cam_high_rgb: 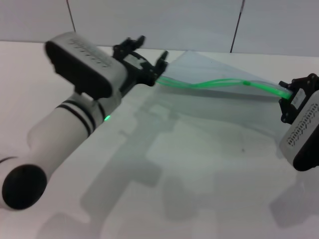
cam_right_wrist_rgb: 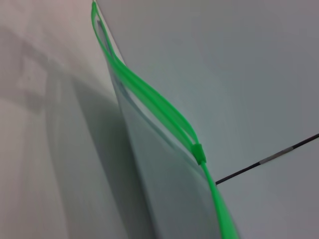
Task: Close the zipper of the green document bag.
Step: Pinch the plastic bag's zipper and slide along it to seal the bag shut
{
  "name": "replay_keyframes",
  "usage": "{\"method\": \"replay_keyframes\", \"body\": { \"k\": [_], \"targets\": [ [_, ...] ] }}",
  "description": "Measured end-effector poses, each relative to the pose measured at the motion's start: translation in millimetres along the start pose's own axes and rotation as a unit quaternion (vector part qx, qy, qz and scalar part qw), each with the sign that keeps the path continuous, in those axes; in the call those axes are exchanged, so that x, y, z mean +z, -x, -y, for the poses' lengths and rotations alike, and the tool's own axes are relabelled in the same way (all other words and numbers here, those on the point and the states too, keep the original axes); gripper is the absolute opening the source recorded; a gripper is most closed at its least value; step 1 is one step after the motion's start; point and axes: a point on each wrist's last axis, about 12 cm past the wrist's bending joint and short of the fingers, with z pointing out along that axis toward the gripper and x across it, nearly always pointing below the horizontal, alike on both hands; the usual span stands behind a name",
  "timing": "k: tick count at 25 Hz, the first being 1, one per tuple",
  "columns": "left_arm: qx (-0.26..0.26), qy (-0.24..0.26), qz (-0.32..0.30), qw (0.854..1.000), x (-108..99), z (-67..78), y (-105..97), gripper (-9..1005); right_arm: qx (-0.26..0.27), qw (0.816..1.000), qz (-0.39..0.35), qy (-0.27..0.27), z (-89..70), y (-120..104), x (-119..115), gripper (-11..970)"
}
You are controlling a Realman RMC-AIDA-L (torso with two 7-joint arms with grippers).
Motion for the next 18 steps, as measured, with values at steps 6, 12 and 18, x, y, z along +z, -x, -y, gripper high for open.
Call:
{"method": "replay_keyframes", "body": {
  "k": [6, 12, 18],
  "targets": [
    [0.088, -0.067, -0.012, 0.994, 9.7, 20.4, 24.5, 624, 0.005, 1.000, -0.003, 0.005, 0.3, -0.4, 0.7, 53],
    [0.190, -0.138, -0.020, 0.972, 17.3, 36.7, 43.5, 625, 0.013, 1.000, -0.001, 0.006, 1.0, 1.4, 2.3, 52],
    [0.246, -0.157, -0.018, 0.956, 24.7, 44.3, 50.4, 626, 0.023, 1.000, 0.006, 0.010, 0.8, 5.1, 3.6, 52]
  ]
}}
